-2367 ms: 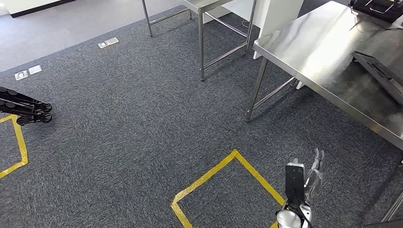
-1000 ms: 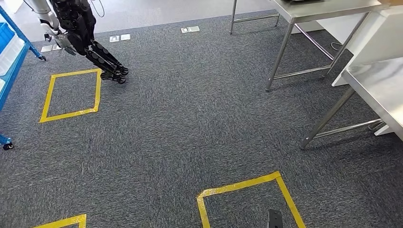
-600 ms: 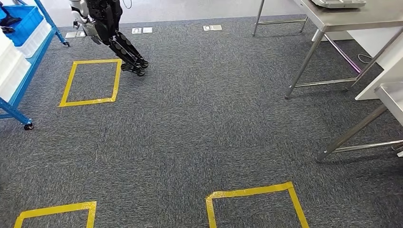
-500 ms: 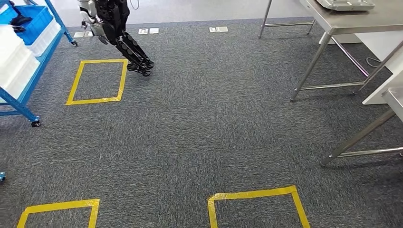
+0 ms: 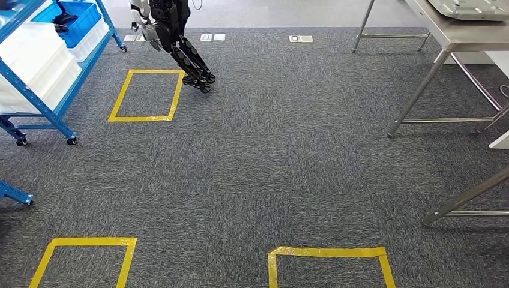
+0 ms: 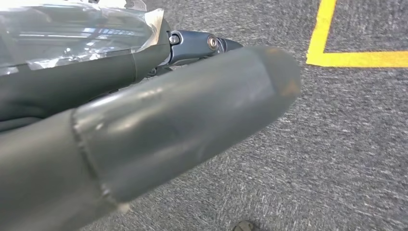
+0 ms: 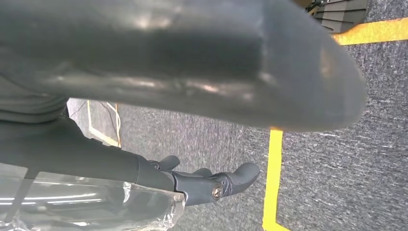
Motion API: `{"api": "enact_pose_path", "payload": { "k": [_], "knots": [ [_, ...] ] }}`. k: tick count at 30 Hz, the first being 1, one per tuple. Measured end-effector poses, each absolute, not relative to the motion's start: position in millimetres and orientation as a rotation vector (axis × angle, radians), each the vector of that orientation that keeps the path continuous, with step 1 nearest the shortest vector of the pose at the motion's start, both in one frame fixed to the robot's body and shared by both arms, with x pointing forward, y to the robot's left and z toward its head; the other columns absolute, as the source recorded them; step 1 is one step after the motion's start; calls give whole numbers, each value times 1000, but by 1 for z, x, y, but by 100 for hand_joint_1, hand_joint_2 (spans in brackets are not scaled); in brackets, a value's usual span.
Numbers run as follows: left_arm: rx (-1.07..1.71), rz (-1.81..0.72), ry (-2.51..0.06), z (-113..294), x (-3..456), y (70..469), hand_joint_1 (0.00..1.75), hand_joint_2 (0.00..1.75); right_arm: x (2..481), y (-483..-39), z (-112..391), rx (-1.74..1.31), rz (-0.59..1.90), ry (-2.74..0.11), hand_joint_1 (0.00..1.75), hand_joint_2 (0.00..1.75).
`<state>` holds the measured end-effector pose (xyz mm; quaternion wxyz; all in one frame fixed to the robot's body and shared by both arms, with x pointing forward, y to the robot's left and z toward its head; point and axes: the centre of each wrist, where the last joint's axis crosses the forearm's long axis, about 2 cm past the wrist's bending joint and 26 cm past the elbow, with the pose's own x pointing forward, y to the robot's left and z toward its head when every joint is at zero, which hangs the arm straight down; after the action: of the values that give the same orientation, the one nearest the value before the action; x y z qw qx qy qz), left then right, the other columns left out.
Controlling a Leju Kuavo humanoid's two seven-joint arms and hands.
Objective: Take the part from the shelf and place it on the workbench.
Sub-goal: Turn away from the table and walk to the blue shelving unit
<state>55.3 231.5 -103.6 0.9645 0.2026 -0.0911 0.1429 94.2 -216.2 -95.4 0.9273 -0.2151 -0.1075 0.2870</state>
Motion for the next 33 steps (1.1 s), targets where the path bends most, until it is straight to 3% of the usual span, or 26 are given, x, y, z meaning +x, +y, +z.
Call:
{"api": "enact_pose_path", "payload": {
  "k": [33],
  "knots": [
    [472, 309, -205, -103, 57, 234, 0, 0, 89, -216, -96, -465, 621, -230, 0, 0]
  ]
}}
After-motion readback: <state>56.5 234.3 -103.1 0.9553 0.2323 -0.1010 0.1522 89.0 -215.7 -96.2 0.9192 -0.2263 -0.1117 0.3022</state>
